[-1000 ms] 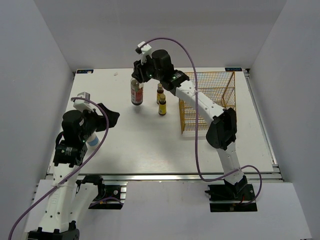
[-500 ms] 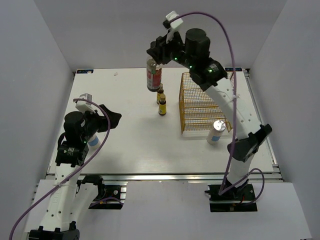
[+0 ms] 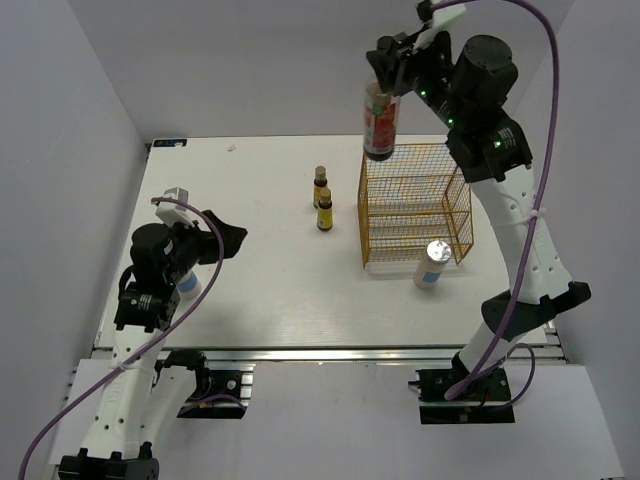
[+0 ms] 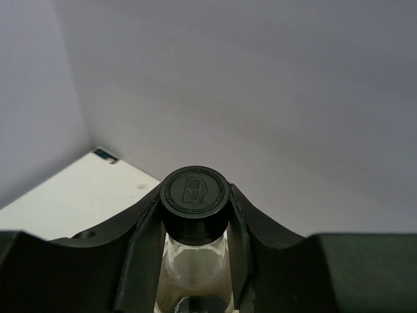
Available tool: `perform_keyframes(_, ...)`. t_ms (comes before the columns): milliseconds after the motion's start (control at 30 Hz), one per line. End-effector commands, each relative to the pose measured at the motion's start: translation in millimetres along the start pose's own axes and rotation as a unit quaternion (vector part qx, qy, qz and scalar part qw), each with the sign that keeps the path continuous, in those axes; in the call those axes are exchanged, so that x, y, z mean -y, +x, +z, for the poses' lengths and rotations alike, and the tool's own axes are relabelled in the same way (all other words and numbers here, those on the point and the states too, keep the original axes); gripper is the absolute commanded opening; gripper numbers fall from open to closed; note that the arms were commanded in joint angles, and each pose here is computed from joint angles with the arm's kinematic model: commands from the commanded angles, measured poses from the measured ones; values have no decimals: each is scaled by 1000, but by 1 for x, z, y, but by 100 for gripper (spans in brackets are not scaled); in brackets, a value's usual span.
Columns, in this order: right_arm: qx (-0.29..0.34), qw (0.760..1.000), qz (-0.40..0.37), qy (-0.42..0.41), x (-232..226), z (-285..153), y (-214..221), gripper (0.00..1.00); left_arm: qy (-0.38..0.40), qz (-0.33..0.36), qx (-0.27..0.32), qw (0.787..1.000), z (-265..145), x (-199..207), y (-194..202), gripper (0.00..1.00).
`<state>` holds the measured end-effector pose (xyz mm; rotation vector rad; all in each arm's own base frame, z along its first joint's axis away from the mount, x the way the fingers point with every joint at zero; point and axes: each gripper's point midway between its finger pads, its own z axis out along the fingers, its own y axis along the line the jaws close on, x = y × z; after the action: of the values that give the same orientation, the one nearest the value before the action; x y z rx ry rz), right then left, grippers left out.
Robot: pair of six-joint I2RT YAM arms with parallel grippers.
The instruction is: Organize the condiment bottles
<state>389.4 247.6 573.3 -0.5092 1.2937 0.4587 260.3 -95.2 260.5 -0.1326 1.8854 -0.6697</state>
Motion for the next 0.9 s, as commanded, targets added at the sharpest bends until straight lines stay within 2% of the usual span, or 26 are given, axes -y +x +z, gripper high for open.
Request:
perform_keyframes(0,76,993,-34,79,55,-24,-52,0,19,1,0,1000,4,4,0,88)
perform_keyframes(267,35,988,-39,142,126,-33,-16,0,28,4,-4,1000,9,6,0,88)
perform_keyframes(867,-29,979,-4,200,205,-34,60,0,22,-2,-5,1000,5,3,7,88)
